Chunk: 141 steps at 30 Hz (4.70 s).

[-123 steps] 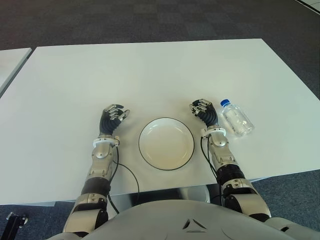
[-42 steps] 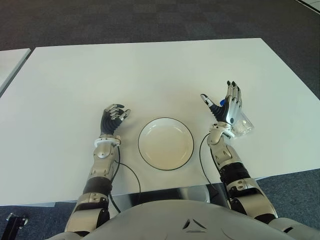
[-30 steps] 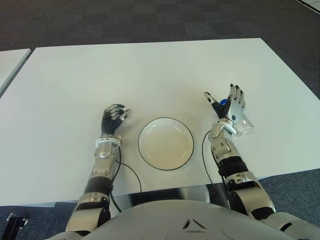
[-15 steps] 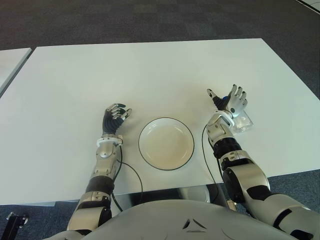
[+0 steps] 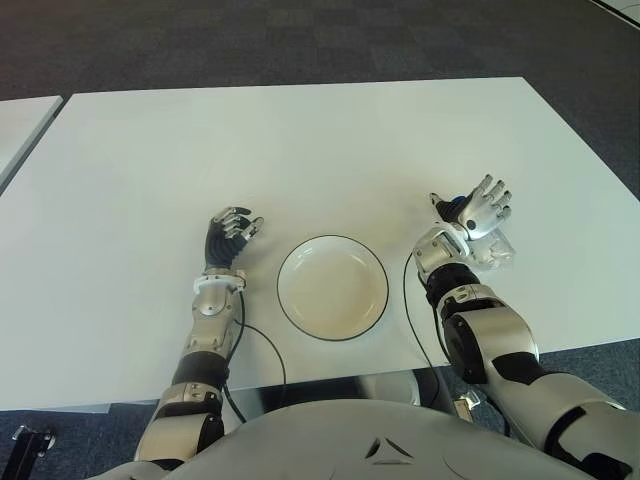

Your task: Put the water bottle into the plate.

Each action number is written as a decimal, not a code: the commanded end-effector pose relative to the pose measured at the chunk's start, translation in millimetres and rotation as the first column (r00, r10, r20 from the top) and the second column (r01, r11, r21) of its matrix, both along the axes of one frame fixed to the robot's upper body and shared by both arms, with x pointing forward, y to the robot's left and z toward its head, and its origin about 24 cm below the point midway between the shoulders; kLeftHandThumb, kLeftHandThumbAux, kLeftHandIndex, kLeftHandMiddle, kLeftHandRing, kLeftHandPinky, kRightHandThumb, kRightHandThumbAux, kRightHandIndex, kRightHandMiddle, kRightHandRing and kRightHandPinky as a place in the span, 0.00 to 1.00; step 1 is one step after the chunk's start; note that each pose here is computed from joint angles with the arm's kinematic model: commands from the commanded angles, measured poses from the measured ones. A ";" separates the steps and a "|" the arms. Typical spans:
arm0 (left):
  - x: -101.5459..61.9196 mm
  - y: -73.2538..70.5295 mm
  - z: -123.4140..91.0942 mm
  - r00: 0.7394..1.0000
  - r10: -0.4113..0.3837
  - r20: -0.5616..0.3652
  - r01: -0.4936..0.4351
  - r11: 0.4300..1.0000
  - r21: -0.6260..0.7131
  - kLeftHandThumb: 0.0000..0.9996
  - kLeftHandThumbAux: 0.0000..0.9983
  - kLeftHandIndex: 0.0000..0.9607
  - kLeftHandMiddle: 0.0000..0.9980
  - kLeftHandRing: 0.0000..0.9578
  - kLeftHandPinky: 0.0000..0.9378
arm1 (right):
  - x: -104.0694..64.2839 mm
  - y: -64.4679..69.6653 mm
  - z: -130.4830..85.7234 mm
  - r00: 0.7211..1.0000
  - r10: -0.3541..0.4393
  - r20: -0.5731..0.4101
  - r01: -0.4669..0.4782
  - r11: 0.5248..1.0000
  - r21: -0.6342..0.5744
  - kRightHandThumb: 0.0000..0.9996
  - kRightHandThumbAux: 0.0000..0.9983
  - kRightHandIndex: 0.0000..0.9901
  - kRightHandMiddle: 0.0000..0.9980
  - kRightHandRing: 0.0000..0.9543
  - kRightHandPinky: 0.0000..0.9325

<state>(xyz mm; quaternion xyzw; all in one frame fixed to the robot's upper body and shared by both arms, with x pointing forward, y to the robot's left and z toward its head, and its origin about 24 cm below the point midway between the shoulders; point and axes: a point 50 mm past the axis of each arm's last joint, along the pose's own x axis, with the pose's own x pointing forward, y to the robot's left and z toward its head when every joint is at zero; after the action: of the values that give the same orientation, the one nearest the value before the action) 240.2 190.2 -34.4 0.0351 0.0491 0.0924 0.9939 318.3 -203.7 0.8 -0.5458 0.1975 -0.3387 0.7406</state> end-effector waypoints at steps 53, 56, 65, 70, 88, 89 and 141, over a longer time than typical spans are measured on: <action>-14.6 5.1 -13.3 0.994 0.030 -0.108 -0.032 0.999 -0.014 0.71 0.71 0.45 0.64 0.65 0.63 | -47.1 -1.0 -71.0 0.853 0.087 -0.515 0.119 0.927 0.355 0.50 0.35 0.00 0.00 0.00 0.02; -14.7 5.7 -13.2 0.994 0.029 -0.106 -0.031 0.999 -0.016 0.71 0.71 0.45 0.63 0.64 0.63 | -50.3 -2.6 -74.2 0.864 0.090 -0.495 0.114 0.924 0.366 0.51 0.38 0.00 0.00 0.00 0.04; -14.9 6.8 -12.7 0.994 0.028 -0.103 -0.030 0.999 -0.016 0.71 0.71 0.45 0.63 0.64 0.63 | -57.2 -11.7 -79.3 0.912 0.071 -0.404 0.103 0.915 0.391 0.55 0.50 0.09 0.07 0.09 0.21; -15.2 8.0 -13.5 0.994 0.032 -0.106 -0.034 0.999 -0.014 0.71 0.71 0.45 0.63 0.64 0.63 | -57.5 -13.1 -78.7 0.934 0.070 -0.350 0.072 0.923 0.378 0.64 0.61 0.33 0.18 0.20 0.33; -15.7 8.9 -12.7 0.994 0.037 -0.100 -0.038 0.999 -0.010 0.71 0.71 0.45 0.64 0.64 0.63 | -61.8 -13.6 -79.2 0.976 0.058 -0.212 0.024 0.931 0.365 0.72 0.71 0.44 0.62 0.69 0.73; -15.7 9.1 -12.6 0.994 0.038 -0.100 -0.039 0.999 -0.010 0.71 0.71 0.45 0.64 0.64 0.63 | -61.8 -13.3 -78.8 0.979 0.050 -0.198 0.026 0.930 0.366 0.74 0.70 0.44 0.60 0.69 0.74; -20.9 11.3 -13.2 0.992 0.064 -0.110 -0.065 0.998 -0.004 0.70 0.71 0.45 0.63 0.64 0.62 | -35.2 17.9 -51.4 0.963 0.099 0.252 -0.216 0.844 0.492 0.84 0.68 0.40 0.54 0.87 0.89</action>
<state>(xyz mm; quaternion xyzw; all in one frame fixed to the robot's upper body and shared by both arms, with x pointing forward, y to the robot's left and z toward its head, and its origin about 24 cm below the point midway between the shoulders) 229.7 200.0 -33.9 0.0371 0.0626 0.1141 0.9908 321.1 -194.2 -1.7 -0.2966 0.0481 -0.2988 0.9058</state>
